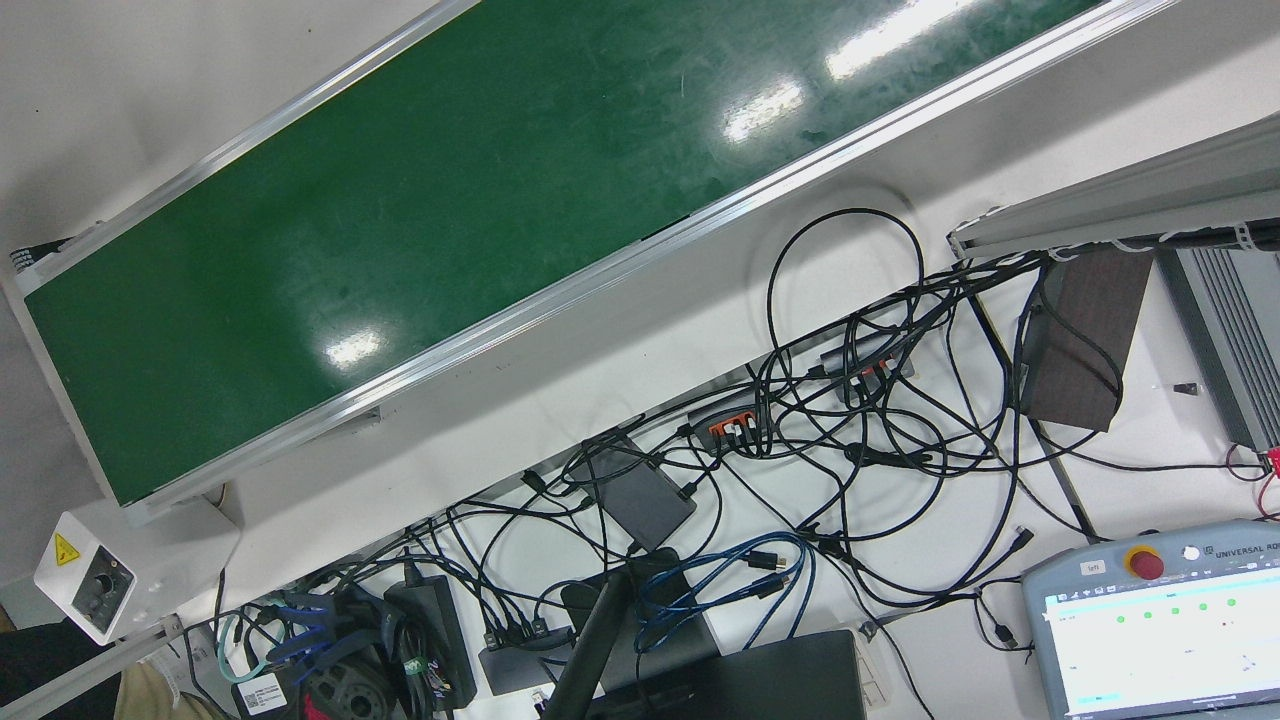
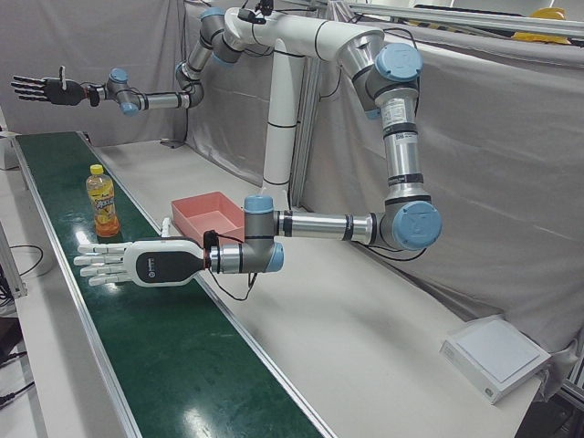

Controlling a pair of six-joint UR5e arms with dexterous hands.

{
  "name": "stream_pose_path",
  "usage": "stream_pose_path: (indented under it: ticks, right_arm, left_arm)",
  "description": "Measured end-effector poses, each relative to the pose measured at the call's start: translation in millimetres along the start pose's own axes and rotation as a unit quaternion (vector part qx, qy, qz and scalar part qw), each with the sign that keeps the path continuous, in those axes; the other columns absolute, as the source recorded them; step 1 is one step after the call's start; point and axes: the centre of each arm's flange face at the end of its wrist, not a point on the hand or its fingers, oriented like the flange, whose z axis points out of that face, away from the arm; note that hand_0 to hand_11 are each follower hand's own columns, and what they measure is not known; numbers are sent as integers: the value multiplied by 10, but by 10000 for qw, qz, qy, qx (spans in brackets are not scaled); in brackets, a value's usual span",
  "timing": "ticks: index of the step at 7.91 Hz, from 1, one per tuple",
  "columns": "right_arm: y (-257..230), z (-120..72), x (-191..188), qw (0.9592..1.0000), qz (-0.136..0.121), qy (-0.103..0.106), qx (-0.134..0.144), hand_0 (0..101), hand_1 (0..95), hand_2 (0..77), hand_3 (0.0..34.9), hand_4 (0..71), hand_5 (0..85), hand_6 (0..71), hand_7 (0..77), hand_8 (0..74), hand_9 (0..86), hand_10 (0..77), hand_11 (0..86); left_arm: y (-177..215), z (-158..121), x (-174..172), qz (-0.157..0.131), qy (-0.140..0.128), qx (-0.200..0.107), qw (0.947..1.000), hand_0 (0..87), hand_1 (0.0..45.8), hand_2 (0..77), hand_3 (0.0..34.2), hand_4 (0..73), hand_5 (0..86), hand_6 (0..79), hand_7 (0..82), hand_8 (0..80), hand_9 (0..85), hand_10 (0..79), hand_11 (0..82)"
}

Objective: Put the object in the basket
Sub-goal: 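Move the left hand along the belt toward the approaching orange bottle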

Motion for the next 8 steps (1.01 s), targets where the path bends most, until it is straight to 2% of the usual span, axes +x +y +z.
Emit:
stream_pose_path:
  ticks: [1,3,8]
  right_arm:
    - [0,0,0,10000,2,0,0,1,0,5,0,0,0,0,5,0,0,0,0]
    - [0,0,0,10000,3,0,0,3,0,5,0,0,0,0,5,0,0,0,0]
    - [0,0,0,10000,3,0,0,3,0,5,0,0,0,0,5,0,0,0,0]
  left_arm:
    - [13,44,-9,-17,4,-29,10000,635,114,5,6,5,87,0,5,5,5,0,5]
    - [-18,173,-53,-28,-3,-37,10000,635,120,5,0,11,104,0,5,5,5,0,5]
    - [-37,275,-100,-61,-182,-135,9997,640,120,5,0,5,98,0,5,5,5,0,5]
